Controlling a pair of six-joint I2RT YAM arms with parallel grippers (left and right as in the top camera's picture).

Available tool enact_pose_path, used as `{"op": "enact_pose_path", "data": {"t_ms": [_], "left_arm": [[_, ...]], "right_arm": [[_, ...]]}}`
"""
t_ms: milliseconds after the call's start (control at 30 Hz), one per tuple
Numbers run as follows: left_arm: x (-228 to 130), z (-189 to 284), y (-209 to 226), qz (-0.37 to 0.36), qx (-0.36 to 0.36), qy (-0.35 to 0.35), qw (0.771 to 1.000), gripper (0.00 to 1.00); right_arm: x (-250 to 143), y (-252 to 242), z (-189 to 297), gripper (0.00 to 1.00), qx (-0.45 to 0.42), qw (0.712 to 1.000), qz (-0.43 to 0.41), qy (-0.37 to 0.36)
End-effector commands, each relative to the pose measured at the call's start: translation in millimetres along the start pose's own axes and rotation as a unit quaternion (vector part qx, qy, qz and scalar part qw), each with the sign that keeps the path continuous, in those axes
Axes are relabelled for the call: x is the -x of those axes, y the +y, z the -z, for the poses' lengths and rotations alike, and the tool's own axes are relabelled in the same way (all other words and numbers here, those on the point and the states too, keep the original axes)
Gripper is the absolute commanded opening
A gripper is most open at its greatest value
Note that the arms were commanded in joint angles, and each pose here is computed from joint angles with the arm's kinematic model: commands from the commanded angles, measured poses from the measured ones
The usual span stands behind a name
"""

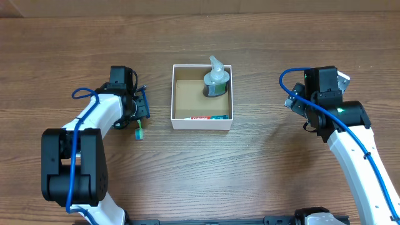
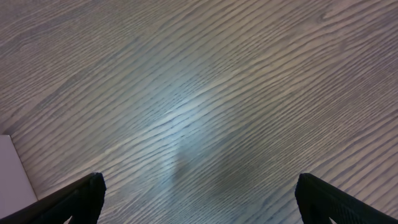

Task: Pack container
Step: 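Reach the left gripper to the green toothbrush and grasp it, then carry the toothbrush into the box and release it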

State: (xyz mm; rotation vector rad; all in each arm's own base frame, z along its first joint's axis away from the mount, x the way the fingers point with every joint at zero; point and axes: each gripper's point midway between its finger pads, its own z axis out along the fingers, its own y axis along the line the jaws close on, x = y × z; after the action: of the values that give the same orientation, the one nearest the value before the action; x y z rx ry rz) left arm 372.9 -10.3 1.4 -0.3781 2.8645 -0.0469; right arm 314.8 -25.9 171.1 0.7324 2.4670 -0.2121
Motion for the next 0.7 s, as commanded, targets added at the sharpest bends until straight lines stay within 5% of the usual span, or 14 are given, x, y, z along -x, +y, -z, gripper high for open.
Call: {"op": "enact_pose_path", "data": {"t_ms": [0, 667], "left_arm": [[17.4, 7.4, -2.6, 0.007, 0.000, -0.007, 1.000, 0.06], [83.0, 128.9, -53.9, -0.022, -0.024, -0.040, 0.999, 0.04]], "right_arm": [[6.7, 0.6, 5.6, 1.00, 0.005, 1.000, -0.007, -0.013], [6.7, 0.6, 5.6, 1.00, 0.005, 1.000, -0.007, -0.013]]}}
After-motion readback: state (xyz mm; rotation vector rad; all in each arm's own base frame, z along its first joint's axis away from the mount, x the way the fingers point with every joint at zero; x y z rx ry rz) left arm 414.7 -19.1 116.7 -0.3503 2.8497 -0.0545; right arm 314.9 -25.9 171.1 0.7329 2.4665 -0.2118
